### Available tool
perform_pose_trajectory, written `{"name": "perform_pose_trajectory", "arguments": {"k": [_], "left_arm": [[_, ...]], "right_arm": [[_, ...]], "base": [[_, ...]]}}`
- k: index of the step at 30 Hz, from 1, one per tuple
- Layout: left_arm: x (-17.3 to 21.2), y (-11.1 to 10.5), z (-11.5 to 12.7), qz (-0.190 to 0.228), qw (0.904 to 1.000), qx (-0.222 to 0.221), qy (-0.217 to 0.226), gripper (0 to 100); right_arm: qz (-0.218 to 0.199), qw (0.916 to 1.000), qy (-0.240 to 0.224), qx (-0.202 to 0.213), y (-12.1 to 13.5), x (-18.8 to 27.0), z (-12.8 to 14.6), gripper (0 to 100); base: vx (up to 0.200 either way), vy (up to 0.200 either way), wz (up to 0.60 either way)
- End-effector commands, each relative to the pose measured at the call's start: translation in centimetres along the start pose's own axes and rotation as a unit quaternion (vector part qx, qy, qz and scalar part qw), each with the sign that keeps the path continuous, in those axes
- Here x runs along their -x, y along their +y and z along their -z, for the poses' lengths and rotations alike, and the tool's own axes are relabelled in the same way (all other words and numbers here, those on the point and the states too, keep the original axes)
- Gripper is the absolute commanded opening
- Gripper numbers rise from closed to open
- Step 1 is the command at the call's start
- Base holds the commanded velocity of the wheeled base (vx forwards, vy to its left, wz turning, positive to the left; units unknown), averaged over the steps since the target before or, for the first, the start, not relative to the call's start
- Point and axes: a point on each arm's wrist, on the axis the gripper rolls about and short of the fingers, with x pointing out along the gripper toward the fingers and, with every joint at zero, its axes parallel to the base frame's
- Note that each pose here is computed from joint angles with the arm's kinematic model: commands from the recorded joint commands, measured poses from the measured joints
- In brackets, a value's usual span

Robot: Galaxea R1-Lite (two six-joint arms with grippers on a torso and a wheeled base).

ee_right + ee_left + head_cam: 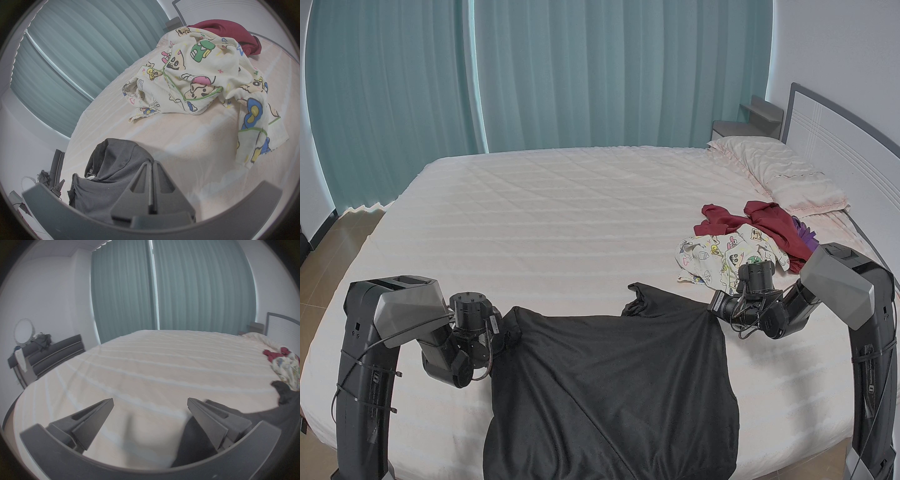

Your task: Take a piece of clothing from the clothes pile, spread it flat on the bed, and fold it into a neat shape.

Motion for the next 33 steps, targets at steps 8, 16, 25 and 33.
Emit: {"name": "perform_pose_trajectory", "arguments": {"k": [8, 16, 25, 33], "left_arm": [[3.6, -2.9, 2.5, 0.068, 0.9968, -0.012, 0.039, 100], [4.3, -2.9, 3.6, 0.071, 0.9947, -0.038, 0.064, 100], [4.1, -2.9, 3.2, 0.055, 0.9898, -0.071, 0.110, 100], [1.4, -1.9, 1.3, 0.029, 0.9931, -0.077, 0.083, 100]], "right_arm": [[0.000, 1.0000, 0.003, 0.002, 0.1, -0.1, 0.2, 0], [0.000, 1.0000, 0.004, 0.002, 0.1, -0.1, 0.3, 0], [0.000, 1.0000, 0.003, 0.003, 0.1, -0.1, 0.3, 0], [0.000, 1.0000, 0.002, 0.003, 0.2, 0.0, 0.2, 0]], "base": [[0.000, 0.000, 0.00], [0.000, 0.000, 0.00], [0.000, 0.000, 0.00], [0.000, 0.000, 0.00]]}}
